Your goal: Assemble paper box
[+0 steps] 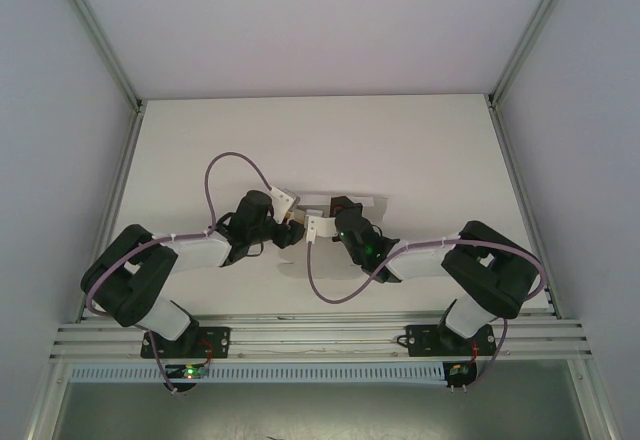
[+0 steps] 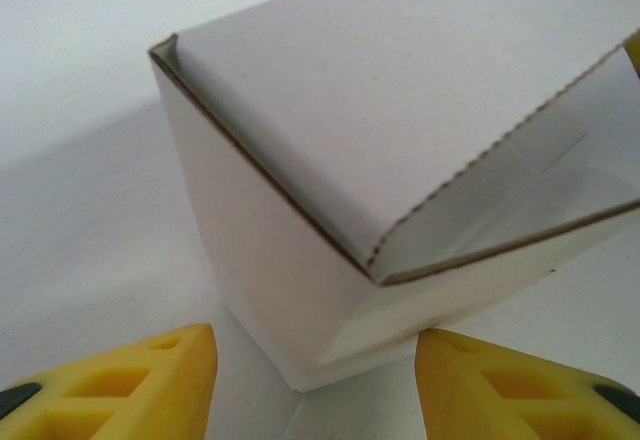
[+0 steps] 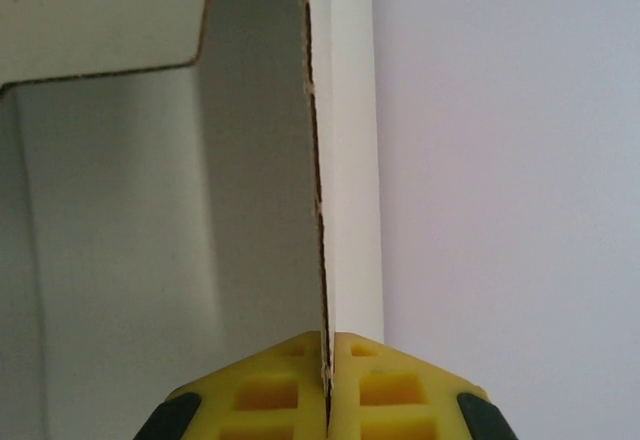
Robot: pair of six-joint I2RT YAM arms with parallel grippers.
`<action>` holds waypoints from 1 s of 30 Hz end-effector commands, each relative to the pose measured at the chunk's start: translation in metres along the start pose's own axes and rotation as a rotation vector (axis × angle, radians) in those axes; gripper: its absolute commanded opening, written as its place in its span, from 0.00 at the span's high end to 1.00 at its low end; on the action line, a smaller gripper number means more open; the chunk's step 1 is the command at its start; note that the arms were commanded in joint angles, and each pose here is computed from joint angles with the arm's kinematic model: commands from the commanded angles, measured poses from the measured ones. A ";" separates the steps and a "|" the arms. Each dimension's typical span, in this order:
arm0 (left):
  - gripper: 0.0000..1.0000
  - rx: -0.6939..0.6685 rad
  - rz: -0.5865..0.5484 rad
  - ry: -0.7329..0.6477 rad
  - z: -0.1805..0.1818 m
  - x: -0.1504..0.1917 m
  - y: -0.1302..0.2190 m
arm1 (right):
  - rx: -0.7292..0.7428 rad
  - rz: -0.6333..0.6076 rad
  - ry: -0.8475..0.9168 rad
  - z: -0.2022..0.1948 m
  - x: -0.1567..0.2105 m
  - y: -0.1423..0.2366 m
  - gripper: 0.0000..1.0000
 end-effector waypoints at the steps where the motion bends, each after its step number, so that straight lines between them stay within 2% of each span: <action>1: 0.45 -0.053 -0.174 -0.074 -0.001 -0.029 0.001 | -0.203 -0.060 0.047 0.042 -0.004 0.004 1.00; 3: 0.40 -0.043 -0.177 -0.080 -0.002 -0.030 0.000 | -0.212 -0.064 0.046 0.042 -0.005 0.005 1.00; 8: 0.38 0.020 -0.167 -0.086 -0.007 -0.037 -0.008 | -0.241 -0.072 0.045 0.044 -0.006 0.004 1.00; 11: 0.31 0.053 -0.163 -0.084 -0.009 -0.038 -0.012 | -0.255 -0.069 0.049 0.047 -0.006 0.004 1.00; 18: 0.33 0.084 -0.160 -0.080 -0.011 -0.040 -0.016 | -0.258 -0.068 0.046 0.048 -0.006 0.004 1.00; 23: 0.52 0.049 -0.158 -0.064 -0.008 -0.045 -0.018 | -0.270 -0.064 0.048 0.049 -0.006 0.004 1.00; 24: 0.53 0.027 -0.153 -0.060 -0.007 -0.045 -0.019 | -0.269 -0.063 0.047 0.048 -0.005 0.004 1.00; 30: 0.70 -0.242 -0.180 0.019 0.018 -0.045 -0.025 | -0.279 -0.081 0.032 0.048 -0.007 0.006 1.00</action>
Point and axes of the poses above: each hand's point on the last joint's axis, 136 mm out from that joint toward the fingers, its own y axis back along the fingers, its own z axis along the line the jaws close on, x = y × z, the point moved 8 cm from there along y, back along the fingers, and after that the axes turned 6 degrees about y, right-handed, at the moved point
